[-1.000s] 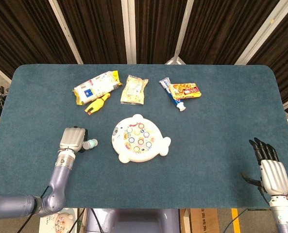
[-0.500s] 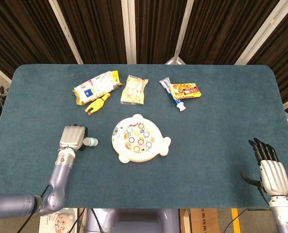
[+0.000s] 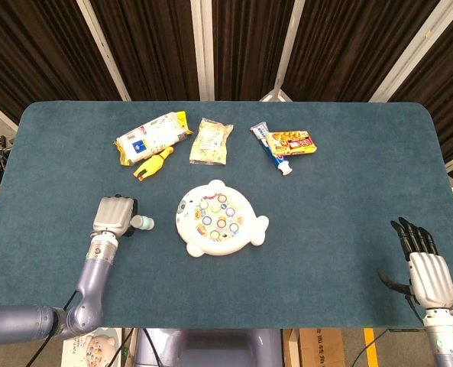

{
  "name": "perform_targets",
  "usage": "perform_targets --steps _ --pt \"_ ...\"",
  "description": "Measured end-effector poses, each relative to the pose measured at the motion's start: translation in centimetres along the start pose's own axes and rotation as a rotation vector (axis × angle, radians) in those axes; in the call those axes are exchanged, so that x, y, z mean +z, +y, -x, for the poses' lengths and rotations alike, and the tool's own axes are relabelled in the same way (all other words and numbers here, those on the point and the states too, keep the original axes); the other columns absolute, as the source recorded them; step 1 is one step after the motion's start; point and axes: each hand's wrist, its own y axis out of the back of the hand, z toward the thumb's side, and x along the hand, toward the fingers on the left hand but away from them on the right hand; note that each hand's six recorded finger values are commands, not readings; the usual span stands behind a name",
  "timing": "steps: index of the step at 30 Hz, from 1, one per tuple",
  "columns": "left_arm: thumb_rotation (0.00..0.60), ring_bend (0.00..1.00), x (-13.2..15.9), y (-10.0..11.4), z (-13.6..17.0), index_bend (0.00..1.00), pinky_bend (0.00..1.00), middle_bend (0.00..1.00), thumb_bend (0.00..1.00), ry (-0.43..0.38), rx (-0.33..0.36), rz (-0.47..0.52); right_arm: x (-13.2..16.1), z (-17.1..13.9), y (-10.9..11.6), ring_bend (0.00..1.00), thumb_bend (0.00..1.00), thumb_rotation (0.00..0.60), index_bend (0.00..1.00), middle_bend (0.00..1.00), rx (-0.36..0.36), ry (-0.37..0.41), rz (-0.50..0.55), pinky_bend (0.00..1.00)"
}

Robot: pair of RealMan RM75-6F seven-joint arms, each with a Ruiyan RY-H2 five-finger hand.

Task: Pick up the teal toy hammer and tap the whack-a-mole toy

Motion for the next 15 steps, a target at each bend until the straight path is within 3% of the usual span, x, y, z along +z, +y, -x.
perform_targets --steps 15 --pt "0.600 0.30 -0.32 0.27 0.04 0.47 0.40 0.40 0.43 0.005 0.003 0.004 0.02 -0.05 0.01 0.00 0.24 0.600 0.00 0.00 0.001 0.001 -0.001 0.00"
